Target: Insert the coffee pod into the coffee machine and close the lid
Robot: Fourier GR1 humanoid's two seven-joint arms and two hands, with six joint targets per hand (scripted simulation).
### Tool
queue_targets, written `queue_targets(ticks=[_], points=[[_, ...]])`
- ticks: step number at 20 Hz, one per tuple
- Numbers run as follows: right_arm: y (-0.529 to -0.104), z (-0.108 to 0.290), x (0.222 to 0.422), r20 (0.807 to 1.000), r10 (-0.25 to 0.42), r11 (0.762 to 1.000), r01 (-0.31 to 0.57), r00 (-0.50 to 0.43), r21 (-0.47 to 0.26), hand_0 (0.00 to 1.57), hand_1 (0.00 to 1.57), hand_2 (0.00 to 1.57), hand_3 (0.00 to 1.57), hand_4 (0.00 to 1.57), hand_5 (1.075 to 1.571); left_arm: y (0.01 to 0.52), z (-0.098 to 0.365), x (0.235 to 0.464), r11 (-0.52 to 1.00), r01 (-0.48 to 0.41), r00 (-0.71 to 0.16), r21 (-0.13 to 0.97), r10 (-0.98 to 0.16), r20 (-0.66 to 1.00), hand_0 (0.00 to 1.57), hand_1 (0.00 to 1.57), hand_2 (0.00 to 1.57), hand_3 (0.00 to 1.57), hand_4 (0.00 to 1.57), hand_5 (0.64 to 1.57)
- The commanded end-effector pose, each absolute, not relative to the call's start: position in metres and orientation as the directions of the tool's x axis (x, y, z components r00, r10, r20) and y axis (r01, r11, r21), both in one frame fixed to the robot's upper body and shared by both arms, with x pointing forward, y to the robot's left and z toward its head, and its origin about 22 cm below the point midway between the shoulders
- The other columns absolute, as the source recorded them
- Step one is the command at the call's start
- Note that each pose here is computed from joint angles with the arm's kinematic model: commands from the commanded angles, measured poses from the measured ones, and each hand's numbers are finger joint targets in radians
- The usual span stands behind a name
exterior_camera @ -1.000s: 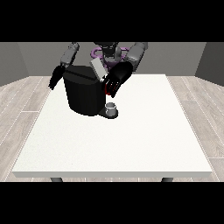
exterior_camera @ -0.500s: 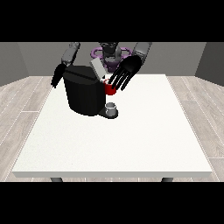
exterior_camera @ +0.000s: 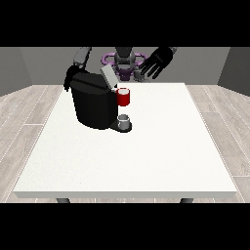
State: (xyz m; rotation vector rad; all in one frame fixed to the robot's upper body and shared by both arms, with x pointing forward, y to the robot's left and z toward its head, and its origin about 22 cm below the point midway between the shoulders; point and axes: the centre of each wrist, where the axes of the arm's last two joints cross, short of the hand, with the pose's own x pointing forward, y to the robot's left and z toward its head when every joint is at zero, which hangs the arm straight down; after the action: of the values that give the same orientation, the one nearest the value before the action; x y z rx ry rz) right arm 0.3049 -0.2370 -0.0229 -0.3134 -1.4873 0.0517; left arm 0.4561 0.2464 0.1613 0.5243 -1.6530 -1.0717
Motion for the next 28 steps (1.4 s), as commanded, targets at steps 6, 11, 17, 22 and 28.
queue_targets(ticks=[6, 11, 17, 22, 28], points=[[-0.253, -0.039, 0.281, 0.979, 0.154, 0.967, 0.184, 0.130, -0.176, 0.00, 0.00, 0.00, 0.00, 0.00, 1.571, 0.228, -0.009, 0.397, 0.937, 0.270, -0.072, 0.222, -0.210, 0.975, 0.00, 0.00, 0.00, 0.00, 0.07, 1.571], [-0.237, -0.029, 0.283, 0.984, 0.129, 0.988, 0.069, 0.122, -0.138, 0.00, 0.00, 0.00, 0.00, 0.00, 1.571, 0.224, -0.063, 0.358, 0.934, 0.331, 0.097, 0.135, -0.176, 0.980, 0.00, 0.00, 0.00, 0.00, 0.39, 1.571], [-0.262, 0.005, 0.296, 0.972, 0.229, 0.973, -0.028, 0.051, -0.228, 0.00, 0.00, 0.00, 0.00, 0.11, 1.571, 0.226, -0.064, 0.349, 0.941, 0.322, 0.147, 0.108, -0.162, 0.976, 0.00, 0.00, 0.00, 0.00, 0.42, 1.571], [-0.293, 0.030, 0.323, 0.976, 0.210, 0.972, 0.101, 0.049, -0.214, 0.00, 0.00, 0.00, 0.00, 0.00, 1.571, 0.224, -0.046, 0.352, 0.929, 0.366, 0.091, 0.064, -0.104, 0.990, 0.00, 0.00, 0.00, 0.00, 0.37, 1.571], [-0.297, 0.059, 0.352, 0.987, 0.152, 0.986, 0.061, 0.047, -0.155, 0.00, 0.00, 0.00, 0.00, 0.00, 1.571, 0.216, -0.028, 0.352, 0.936, 0.341, 0.011, 0.088, -0.097, 0.995, 0.00, 0.00, 0.00, 0.00, 0.40, 1.571]])
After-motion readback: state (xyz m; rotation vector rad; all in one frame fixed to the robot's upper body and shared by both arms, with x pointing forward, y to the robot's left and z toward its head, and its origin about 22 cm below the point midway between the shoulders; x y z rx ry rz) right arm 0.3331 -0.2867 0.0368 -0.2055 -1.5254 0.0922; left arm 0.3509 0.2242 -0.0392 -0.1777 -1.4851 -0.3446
